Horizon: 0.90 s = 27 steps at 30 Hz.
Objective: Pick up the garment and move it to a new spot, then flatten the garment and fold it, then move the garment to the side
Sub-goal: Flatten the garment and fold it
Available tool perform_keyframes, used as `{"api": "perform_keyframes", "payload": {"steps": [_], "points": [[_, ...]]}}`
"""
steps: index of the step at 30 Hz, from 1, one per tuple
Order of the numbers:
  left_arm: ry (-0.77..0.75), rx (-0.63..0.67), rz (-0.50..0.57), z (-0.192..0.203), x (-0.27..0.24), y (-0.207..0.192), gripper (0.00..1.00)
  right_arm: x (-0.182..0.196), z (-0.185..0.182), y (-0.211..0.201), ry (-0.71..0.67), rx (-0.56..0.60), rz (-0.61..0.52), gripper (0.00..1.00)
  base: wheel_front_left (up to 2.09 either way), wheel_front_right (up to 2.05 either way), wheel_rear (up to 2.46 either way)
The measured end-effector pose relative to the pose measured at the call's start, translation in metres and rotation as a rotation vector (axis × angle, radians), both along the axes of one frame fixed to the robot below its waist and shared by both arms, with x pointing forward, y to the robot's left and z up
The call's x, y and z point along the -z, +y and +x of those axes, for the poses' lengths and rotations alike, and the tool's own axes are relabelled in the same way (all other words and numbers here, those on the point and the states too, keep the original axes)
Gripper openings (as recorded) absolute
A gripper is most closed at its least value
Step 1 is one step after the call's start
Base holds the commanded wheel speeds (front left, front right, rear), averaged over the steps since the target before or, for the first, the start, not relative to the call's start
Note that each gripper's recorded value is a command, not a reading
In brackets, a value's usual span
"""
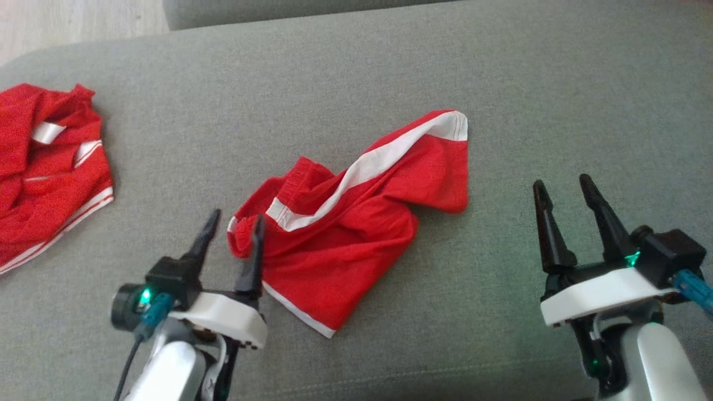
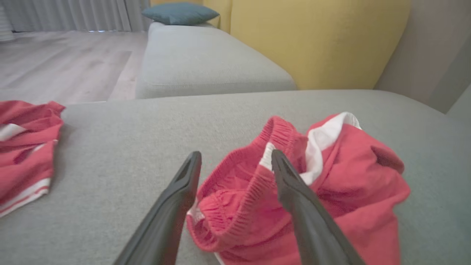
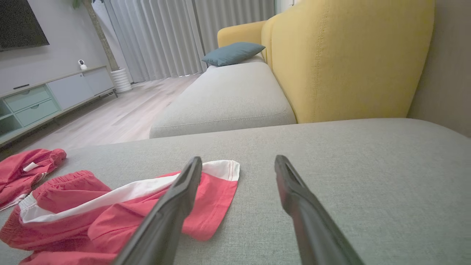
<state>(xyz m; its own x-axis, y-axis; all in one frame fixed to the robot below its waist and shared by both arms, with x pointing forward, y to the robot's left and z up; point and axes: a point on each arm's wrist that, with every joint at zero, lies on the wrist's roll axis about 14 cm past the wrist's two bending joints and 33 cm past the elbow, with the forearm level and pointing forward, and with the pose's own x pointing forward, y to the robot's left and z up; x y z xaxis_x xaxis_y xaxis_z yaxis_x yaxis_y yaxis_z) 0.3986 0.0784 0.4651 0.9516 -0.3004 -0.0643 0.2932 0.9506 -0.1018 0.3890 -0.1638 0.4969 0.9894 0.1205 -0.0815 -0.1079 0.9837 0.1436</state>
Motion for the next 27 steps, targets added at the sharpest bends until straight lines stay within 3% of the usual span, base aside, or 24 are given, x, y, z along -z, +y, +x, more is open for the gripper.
{"api": "perform_keyframes", "payload": {"steps": [8,27], "points": [[-0.129,-0.166,0.101,0.002,-0.031,0.042,1.00,-0.016,-0.007,-0.005,-0.037,0.007,-0.028,1.00,0.00,0.00,0.00],[-0.134,-0.178,0.140,-0.006,-0.031,0.055,1.00,-0.012,-0.017,-0.006,-0.011,0.008,-0.028,1.00,0.00,0.00,0.00]]}}
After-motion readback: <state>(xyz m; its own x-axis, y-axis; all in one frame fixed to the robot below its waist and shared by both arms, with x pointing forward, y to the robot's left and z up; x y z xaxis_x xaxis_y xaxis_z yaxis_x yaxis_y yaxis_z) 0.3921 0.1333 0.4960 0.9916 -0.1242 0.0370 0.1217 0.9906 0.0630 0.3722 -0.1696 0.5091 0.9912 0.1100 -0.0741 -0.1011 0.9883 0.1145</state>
